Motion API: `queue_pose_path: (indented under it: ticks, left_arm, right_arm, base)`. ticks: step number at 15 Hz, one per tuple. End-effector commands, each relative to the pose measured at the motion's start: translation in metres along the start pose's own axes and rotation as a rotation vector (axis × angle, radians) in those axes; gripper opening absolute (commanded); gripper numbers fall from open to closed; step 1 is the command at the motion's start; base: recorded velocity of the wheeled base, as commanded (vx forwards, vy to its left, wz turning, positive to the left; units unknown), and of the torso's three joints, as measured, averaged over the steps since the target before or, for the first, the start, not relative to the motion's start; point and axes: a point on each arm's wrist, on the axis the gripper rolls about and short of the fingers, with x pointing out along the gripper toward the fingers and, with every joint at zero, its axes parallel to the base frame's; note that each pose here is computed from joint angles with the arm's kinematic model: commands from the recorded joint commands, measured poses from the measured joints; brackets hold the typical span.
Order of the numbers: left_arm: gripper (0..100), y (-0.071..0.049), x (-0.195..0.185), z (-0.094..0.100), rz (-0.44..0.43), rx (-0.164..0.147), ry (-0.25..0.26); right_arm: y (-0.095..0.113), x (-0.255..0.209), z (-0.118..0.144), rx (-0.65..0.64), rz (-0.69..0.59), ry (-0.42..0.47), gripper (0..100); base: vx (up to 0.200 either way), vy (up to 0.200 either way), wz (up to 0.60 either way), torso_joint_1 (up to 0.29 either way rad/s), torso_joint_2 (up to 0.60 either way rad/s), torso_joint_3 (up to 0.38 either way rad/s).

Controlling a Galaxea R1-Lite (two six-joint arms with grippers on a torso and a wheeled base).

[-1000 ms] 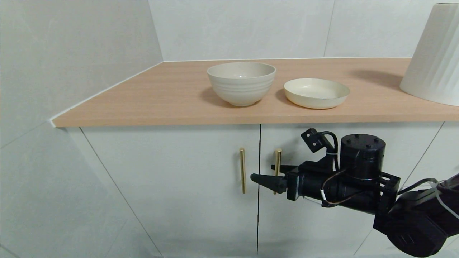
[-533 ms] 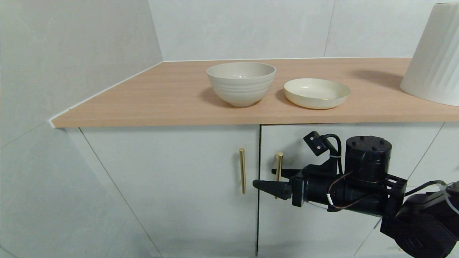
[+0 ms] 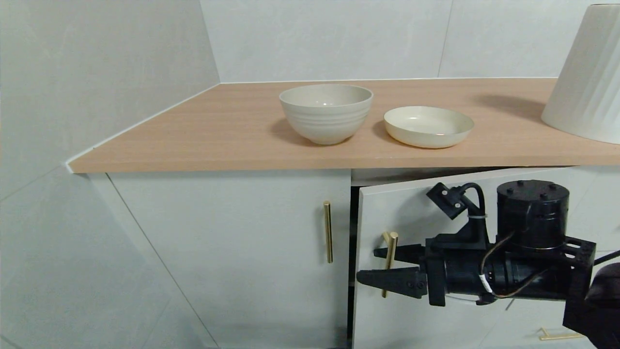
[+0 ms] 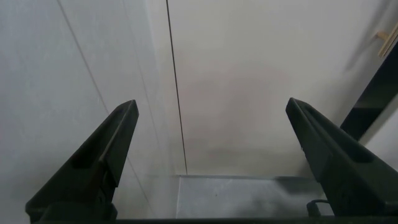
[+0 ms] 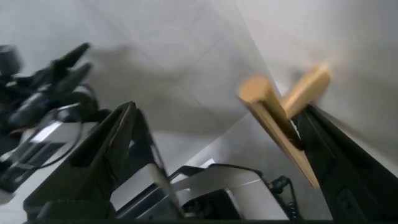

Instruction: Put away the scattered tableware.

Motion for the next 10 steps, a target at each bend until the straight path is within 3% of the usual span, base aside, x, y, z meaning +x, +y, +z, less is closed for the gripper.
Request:
queue_pose_path:
  ticks: [1,8,10]
  left_arm:
    - [100,0.000,0.000,0.000,0.001,0.000,0.000]
    - [100,0.000,0.000,0.000,-0.001,0.006,0.000]
    - [100,0.000,0.000,0.000,-0.003,0.025,0.000]
  right_arm:
    - [0.014,-0.016,0.003,-0.025,0.025,-0.025,100]
    - [0.026,-0.039,-0.021,-0.005,0.072,0.027,100]
    - [0.027,-0.040,-0.020,-0.005,0.078,0.028,100]
  base:
    - [0.000,0.000,0.00,0.000,0.00,0.000]
    - [0.000,0.000,0.00,0.000,0.00,0.000]
    - [0.000,0.000,0.00,0.000,0.00,0.000]
